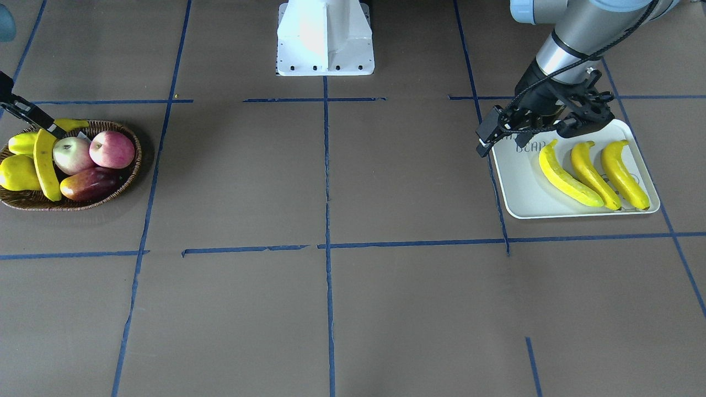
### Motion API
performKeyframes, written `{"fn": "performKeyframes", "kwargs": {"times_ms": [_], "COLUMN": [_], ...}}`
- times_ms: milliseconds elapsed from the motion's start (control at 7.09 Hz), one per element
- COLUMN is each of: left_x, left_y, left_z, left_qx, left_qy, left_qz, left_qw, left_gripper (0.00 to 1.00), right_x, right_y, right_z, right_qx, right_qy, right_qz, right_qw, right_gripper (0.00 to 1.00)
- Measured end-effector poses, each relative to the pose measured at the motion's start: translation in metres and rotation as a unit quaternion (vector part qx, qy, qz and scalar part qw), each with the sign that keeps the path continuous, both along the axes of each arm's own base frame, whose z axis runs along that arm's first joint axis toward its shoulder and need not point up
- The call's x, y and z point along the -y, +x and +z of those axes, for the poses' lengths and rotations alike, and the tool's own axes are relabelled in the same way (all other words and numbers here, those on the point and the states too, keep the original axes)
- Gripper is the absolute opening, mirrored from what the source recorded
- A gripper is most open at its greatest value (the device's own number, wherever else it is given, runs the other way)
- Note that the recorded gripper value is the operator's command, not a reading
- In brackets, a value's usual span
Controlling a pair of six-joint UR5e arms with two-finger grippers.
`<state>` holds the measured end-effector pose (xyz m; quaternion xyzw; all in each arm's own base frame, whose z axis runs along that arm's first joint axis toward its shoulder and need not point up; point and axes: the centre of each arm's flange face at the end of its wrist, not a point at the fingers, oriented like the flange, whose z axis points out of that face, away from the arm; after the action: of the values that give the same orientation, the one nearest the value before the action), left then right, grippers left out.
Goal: Transfer all bananas from basket to plate
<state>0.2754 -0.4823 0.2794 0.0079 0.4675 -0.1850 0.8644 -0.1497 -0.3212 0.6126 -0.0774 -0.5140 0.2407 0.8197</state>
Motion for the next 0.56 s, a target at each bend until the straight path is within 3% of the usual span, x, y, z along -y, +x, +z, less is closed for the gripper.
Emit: {"fn": "performKeyframes", "kwargs": {"times_ms": [282, 423, 564], "left_x": [0.000, 0.000, -0.001], "left_y": [0.001, 0.002, 0.003], "left_z": [0.001, 0.001, 0.000], "left_qx": [0.001, 0.000, 0.000], "left_qy": [-0.001, -0.001, 0.000], "left_qz": [0.001, 0.001, 0.003], "left_qw": [1.0000, 1.0000, 1.0000], "left_gripper": [1.00, 1.00, 1.00], "right_x": [-0.002, 0.002, 0.009], "right_y": [0.013, 0.030, 0.051], "right_z": [-0.005, -0.012, -0.024], "right_qx": [0.016, 0.022, 0.025], "right_qy": [0.026, 0.050, 0.094], "right_qz": [0.010, 0.026, 0.040], "right_qw": [0.9995, 0.9982, 0.9945], "right_gripper": [0.01, 0.01, 0.00]}}
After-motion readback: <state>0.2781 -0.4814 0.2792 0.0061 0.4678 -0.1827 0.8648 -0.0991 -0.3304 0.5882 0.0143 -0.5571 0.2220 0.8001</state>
